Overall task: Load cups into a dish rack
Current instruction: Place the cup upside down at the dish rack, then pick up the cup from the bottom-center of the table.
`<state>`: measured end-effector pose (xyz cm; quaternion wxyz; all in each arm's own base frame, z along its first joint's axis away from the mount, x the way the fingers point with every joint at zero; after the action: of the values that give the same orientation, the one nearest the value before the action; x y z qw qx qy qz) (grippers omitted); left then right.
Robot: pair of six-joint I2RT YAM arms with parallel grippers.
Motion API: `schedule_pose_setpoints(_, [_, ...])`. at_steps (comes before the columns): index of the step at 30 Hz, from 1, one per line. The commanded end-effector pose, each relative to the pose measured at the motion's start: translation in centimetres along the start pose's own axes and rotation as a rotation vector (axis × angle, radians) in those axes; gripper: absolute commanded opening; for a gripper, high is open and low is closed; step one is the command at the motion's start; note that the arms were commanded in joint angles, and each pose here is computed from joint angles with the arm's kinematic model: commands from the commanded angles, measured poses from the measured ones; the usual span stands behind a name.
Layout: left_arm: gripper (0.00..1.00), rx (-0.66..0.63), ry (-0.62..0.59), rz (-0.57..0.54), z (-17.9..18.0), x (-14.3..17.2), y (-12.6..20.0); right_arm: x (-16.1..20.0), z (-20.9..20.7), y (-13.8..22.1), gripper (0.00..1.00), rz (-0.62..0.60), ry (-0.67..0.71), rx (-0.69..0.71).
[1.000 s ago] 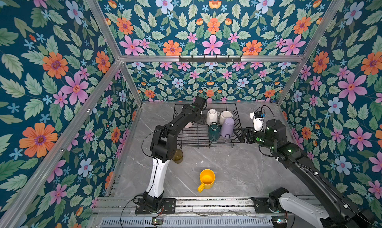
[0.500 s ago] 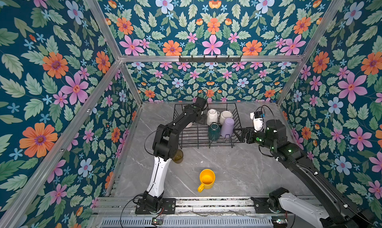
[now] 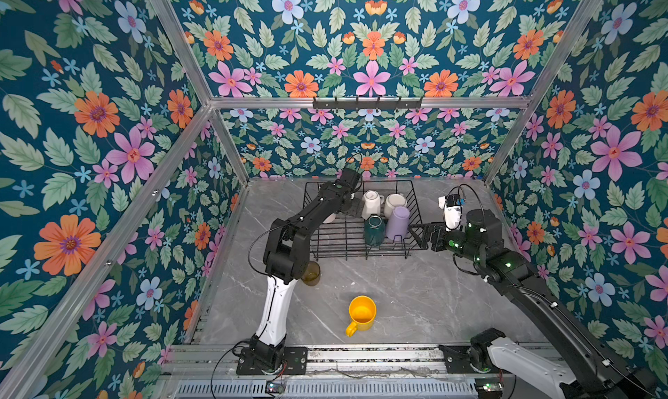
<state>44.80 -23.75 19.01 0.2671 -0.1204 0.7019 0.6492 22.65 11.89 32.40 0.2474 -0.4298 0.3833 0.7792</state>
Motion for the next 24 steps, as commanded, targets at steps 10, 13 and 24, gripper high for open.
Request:
schedule_pose_setpoints(10, [0.99,0.093,0.088,-0.255,0.4,-2.0,6.8,0.6,0.5,-0.9,0.89,0.173,0.038,-0.034])
schedule_pose_setpoints(13, [0.99,0.095,0.129,-0.409,1.3,-1.9,10.3,1.3,1.3,-1.6,0.85,0.246,0.067,-0.022])
schedule_pose_setpoints(24, [0.99,0.16,0.321,-0.885,5.6,5.3,20.3,6.8,6.9,-4.0,0.75,0.508,0.21,-0.056])
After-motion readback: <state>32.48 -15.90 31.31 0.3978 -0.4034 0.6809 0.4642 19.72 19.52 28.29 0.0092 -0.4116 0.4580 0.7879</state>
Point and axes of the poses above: each gripper's point midway between its finger pads, its own y axis back along the fingers, its own z axis along the line the jaws close on, x = y × z, the point moved 9 cm from there along y, back along the fingers, and after that the axes turned 8 degrees about y, right-handed, at the moved point
